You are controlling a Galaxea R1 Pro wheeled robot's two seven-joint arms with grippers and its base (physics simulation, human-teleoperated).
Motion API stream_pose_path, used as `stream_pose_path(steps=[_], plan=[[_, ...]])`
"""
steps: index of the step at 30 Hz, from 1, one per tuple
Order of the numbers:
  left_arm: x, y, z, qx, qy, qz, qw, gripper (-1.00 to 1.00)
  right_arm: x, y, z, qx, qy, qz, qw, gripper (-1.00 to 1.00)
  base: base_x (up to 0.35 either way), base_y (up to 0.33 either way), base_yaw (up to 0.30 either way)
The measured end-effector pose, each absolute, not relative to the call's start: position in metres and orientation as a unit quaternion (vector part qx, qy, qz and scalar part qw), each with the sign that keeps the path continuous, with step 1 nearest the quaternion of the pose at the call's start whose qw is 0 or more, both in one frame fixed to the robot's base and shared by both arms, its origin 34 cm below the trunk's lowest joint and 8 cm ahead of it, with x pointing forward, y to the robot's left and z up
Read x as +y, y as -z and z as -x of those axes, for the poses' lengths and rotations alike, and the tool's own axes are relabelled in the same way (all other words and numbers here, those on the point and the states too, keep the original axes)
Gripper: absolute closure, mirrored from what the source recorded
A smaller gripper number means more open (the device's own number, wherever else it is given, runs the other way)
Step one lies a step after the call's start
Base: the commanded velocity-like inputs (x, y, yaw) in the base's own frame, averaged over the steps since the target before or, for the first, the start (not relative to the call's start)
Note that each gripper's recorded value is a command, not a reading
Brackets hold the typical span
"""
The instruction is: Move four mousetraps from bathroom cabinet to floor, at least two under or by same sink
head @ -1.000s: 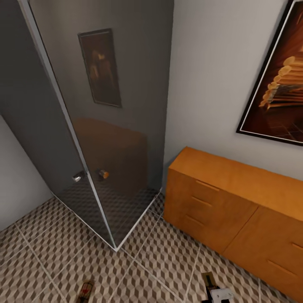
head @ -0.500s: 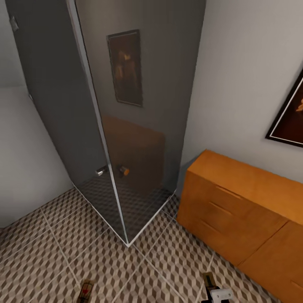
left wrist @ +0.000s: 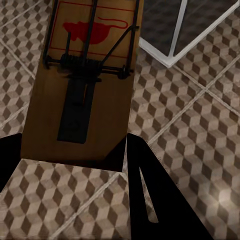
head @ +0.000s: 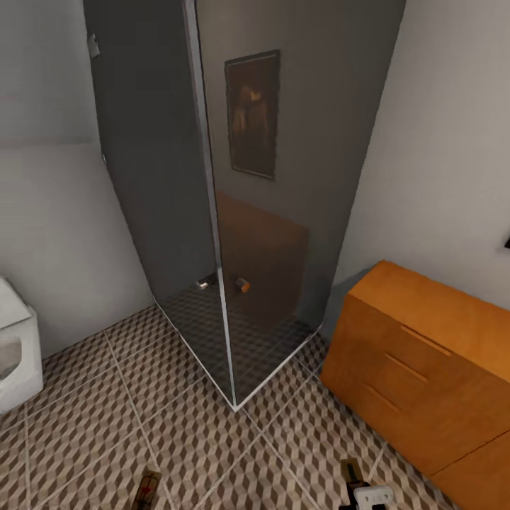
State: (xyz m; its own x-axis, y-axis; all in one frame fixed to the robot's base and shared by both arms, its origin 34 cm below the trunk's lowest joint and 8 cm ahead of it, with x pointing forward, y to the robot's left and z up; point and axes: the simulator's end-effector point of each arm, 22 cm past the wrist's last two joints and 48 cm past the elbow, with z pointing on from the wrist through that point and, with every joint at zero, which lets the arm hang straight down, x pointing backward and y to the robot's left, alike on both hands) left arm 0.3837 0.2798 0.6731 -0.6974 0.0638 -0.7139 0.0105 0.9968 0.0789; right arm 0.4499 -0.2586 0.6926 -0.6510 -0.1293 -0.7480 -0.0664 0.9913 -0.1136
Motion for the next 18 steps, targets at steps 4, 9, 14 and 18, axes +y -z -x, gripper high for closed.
stream_pose_path(steps=[4,9,14,18], plan=[[0.2797,-0.6731,-0.3838,0.921,-0.034,-0.02,0.389,1.0,-0.2586,-0.6926,-0.4499,0.908,0.038,0.054,0.414,1.0,0.0,0.0,0.287],[0.2797,-0.6732,-0.3838,0.921,-0.034,-0.02,0.389,1.0,-0.2586,-0.6925,-0.4497,0.908,0.038,0.054,0.414,1.0,0.0,0.059,0.287],[0.2798,-0.6732,-0.3838,0.921,-0.034,-0.02,0.389,1.0,-0.2579,-0.6921,-0.4492,0.908,0.038,0.054,0.413,1.0,0.0,0.241,0.287],[0.2798,-0.6732,-0.3838,0.921,-0.034,-0.02,0.389,1.0,-0.2578,-0.692,-0.4491,0.908,0.038,0.054,0.413,1.0,0.0,0.277,0.287]])
